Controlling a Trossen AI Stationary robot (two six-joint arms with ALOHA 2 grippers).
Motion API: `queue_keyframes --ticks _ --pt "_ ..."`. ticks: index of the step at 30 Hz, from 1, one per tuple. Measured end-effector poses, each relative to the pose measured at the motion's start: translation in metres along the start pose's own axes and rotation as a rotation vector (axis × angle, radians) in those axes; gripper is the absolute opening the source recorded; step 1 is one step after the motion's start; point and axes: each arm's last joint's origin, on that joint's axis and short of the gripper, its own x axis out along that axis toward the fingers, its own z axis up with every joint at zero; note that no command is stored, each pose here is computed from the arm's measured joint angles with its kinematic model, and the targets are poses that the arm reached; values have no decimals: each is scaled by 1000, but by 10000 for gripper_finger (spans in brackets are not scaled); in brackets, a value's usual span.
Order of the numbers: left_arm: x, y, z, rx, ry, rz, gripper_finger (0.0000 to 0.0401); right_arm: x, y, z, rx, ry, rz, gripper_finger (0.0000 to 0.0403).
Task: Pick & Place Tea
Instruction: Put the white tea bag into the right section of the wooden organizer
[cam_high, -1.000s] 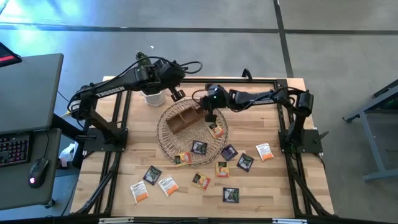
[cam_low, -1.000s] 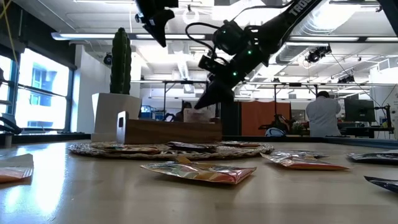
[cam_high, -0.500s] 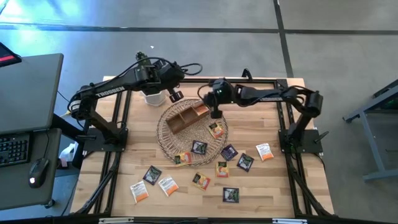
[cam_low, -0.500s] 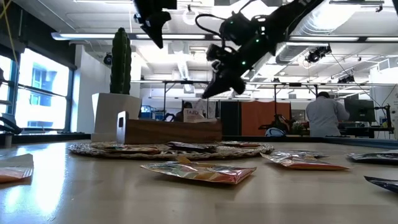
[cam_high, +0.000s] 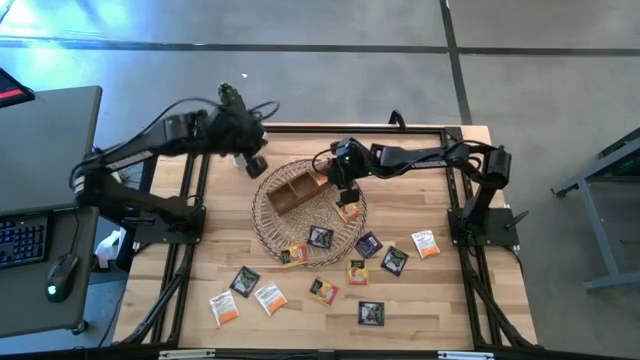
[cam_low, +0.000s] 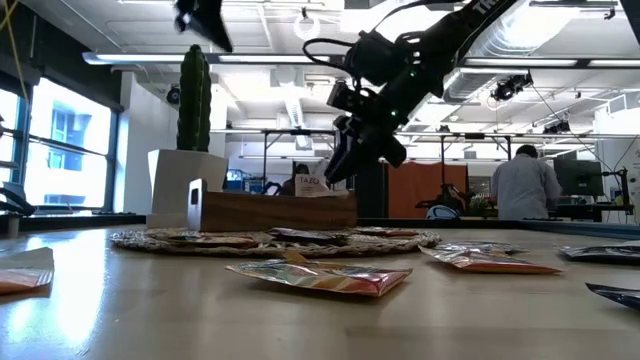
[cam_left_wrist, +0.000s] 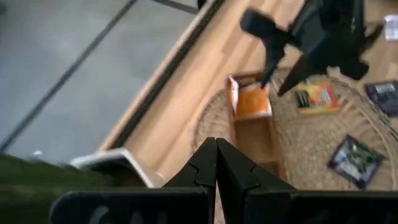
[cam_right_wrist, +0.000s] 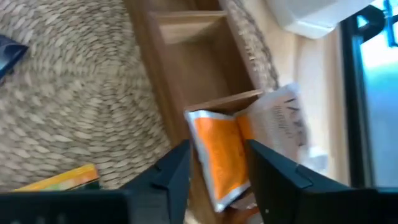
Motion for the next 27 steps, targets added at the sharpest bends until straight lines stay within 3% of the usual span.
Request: queue_keyframes --ticks 6,12,17,24,27 --pt "27 -9 -54 -67 -124 -186 0 10 3 -7 6 39 18 172" --pt "47 -13 -99 -75 -152 -250 0 14 1 -12 2 127 -80 146" --pt "49 -12 -114 -101 -164 -246 0 15 -5 -19 21 112 -37 103" --pt "48 -12 -116 -102 -169 -245 0 15 -9 -22 43 79 5 17" --pt "48 -12 -116 -101 -168 -245 0 15 -7 -20 61 47 47 8"
